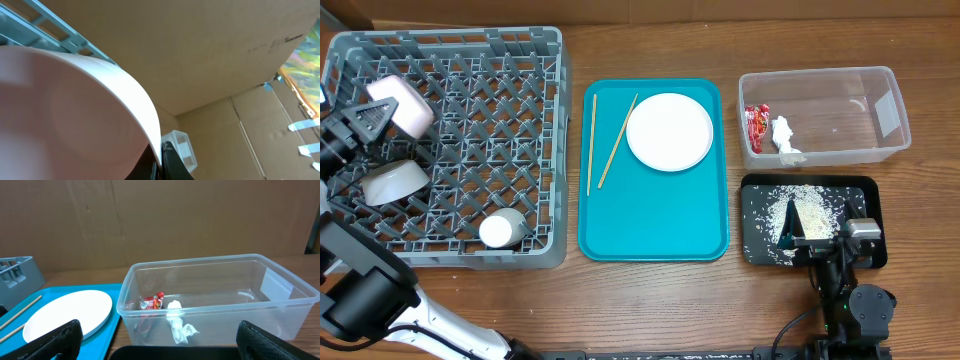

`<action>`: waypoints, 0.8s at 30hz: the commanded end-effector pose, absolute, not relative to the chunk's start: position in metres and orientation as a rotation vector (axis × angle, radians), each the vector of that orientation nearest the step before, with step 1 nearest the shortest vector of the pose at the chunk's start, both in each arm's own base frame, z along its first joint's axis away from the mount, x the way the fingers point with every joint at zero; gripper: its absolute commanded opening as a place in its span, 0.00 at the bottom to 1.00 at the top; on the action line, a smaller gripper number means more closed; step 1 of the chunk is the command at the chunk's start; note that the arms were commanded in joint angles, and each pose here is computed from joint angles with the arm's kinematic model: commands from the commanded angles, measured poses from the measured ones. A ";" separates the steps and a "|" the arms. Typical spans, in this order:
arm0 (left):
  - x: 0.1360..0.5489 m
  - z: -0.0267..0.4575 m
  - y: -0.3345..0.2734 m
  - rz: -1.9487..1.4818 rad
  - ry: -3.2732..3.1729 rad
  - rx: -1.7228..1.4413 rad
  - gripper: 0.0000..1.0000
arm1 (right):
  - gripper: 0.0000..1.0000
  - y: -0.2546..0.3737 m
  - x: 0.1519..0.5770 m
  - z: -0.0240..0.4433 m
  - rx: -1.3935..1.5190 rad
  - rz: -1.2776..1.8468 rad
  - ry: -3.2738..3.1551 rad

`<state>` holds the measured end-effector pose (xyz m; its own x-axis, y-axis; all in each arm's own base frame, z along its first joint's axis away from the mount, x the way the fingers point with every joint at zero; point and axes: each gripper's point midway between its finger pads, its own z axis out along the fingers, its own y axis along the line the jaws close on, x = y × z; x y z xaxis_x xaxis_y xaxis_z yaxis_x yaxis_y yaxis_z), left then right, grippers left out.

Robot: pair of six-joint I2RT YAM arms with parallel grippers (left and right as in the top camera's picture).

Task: Sort waste into correct bins and load items into the dishwasher
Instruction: 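Lower the pink bowl into the rack and open the left gripper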

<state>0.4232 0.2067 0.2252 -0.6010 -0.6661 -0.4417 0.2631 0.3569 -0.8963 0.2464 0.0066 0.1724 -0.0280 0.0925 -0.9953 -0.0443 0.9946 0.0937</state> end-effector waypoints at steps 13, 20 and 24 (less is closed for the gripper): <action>0.453 0.197 0.235 -1.214 1.804 -0.383 0.04 | 1.00 0.006 0.246 0.171 0.036 0.104 1.590; 0.471 0.196 0.207 -1.270 1.833 -0.375 0.04 | 1.00 0.006 0.246 0.171 0.036 0.104 1.590; 0.482 0.197 0.180 -1.315 1.855 -0.338 0.04 | 1.00 0.006 0.246 0.171 0.036 0.104 1.590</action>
<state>0.4695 0.2067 0.1993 -0.5848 -0.6431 -0.4944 0.2286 0.4542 -0.8611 0.2464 0.0065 0.1724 -0.0279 0.0925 -0.9953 -0.0435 0.9946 0.0937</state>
